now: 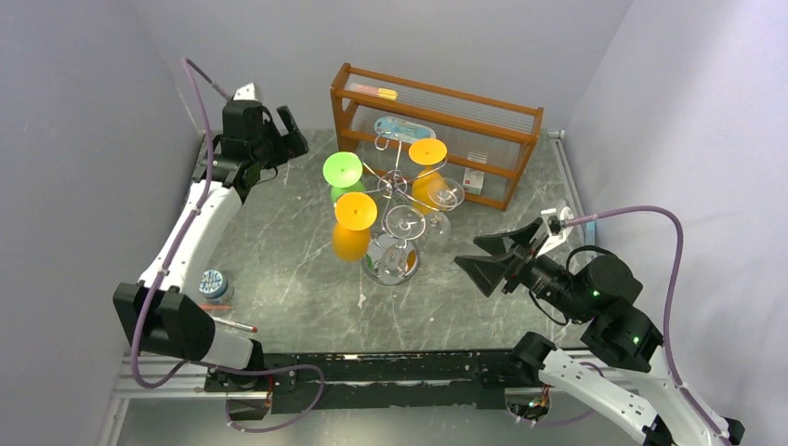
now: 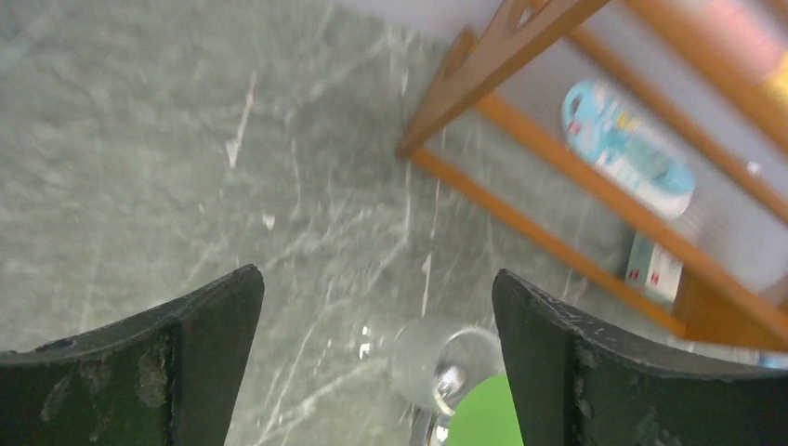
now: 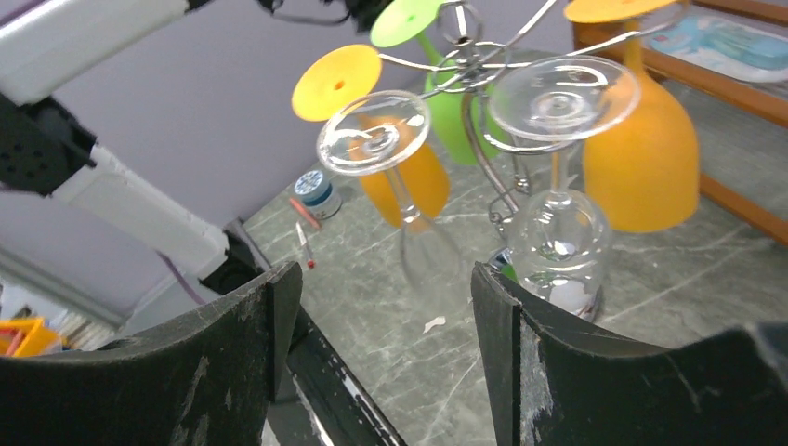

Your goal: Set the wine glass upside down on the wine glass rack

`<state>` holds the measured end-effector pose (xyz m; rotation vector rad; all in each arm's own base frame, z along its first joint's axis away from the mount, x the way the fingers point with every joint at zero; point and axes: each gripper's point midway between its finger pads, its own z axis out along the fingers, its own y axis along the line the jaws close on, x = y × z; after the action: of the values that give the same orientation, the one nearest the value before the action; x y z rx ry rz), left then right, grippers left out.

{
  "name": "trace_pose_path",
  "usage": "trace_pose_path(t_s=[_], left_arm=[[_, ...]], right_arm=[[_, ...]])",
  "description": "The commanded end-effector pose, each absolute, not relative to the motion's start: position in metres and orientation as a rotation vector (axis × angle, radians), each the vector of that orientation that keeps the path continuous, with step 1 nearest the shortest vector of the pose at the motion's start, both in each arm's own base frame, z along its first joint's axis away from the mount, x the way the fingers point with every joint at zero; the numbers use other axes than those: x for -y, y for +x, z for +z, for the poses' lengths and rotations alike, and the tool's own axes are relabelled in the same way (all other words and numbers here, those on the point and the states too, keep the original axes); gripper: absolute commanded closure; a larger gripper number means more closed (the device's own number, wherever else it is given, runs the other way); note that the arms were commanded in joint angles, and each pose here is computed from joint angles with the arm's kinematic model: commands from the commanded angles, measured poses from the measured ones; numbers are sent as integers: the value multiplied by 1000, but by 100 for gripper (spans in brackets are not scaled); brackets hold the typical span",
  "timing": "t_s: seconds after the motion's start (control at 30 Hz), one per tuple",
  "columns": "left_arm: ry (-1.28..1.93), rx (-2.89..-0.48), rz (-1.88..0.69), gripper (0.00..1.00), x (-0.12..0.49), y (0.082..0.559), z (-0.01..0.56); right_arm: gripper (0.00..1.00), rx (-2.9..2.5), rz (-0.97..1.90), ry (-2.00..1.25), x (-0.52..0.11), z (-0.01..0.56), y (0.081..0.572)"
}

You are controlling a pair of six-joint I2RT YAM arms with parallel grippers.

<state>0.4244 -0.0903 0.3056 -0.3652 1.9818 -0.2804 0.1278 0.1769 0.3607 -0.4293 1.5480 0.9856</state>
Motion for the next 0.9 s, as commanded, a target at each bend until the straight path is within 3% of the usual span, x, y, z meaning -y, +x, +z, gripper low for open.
trace_pose_path(t_s=[0.0, 0.07, 0.23, 0.5, 0.87], left_arm=[[-241, -2121, -594, 3, 125, 413, 264], [-173, -2179, -673, 4, 134, 403, 242], [-51, -2308, -786, 24, 151, 387, 206], [-55, -2367, -824, 25, 155, 385, 182], [-37, -2531, -602, 44, 130, 383, 148]], right_arm=[[29, -1615, 906, -230, -159, 346, 148], [29, -1643, 879, -162, -153, 337, 155], [29, -1689, 846, -59, -145, 317, 162], [29, -1715, 858, -6, -144, 303, 163], [29, -1725, 884, -67, -155, 299, 161]])
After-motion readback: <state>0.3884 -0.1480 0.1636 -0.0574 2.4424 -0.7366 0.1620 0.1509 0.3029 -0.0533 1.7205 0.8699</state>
